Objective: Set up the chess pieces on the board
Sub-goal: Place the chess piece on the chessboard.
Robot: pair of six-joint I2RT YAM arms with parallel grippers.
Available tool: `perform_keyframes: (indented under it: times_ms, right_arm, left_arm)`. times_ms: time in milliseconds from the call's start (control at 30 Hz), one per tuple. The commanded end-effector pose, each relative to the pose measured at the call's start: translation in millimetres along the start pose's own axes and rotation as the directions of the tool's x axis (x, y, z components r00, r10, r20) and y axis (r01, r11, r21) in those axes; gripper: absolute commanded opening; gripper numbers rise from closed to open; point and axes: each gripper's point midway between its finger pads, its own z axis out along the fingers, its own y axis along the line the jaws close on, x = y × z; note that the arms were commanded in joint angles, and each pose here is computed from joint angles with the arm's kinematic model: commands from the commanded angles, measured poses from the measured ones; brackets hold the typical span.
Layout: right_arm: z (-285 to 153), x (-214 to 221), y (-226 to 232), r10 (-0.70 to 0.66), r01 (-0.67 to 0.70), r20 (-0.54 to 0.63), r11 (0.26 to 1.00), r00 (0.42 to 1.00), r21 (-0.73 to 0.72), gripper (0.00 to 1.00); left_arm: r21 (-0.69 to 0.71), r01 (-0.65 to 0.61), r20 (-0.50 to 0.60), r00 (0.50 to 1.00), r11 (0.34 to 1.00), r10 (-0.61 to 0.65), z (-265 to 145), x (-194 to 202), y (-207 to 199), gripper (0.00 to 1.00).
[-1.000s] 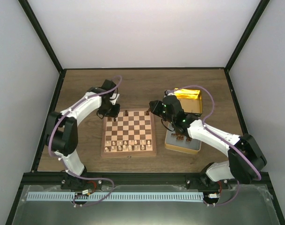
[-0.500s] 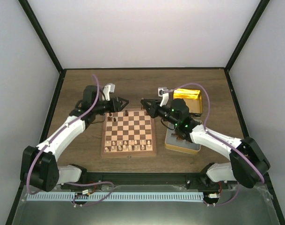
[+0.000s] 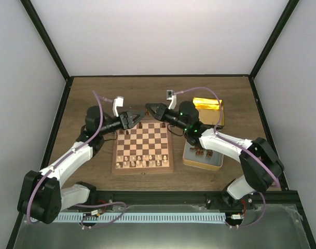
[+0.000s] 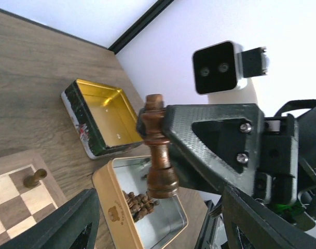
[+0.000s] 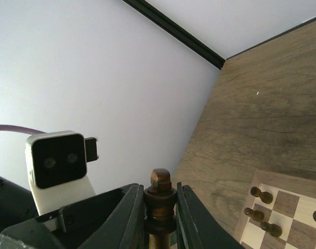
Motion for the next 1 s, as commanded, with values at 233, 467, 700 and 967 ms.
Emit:
perform_keyframes:
  times_ms: [233, 467, 700, 967]
  right_arm:
    - [10, -4, 32, 0.055, -0.057, -0.030, 0.994, 0.998, -0.095, 0.11]
    - [13, 1, 30, 0.064, -0.068, -0.047, 0.993, 0.997, -0.094, 0.11]
    - [13, 2, 31, 0.061, -0.066, -0.052, 0.994, 0.997, -0.090, 0.12]
    - [8, -3, 38, -0.115, 0.118, -0.168, 0.993, 0.979, 0.007, 0.51]
  left_arm:
    - [0.142, 0.057, -0.022, 0.998, 0.988, -0.054, 8, -1, -18, 0.55]
    - [0.168, 0.087, -0.047, 0.996, 0.982, -0.080, 13, 1, -18, 0.37]
    - [0.157, 0.048, -0.065, 0.997, 0.986, -0.038, 15, 4, -16, 0.13]
    - [0.045, -0.235, -0.137, 0.961, 0.971, 0.239, 9, 5, -12, 0.04]
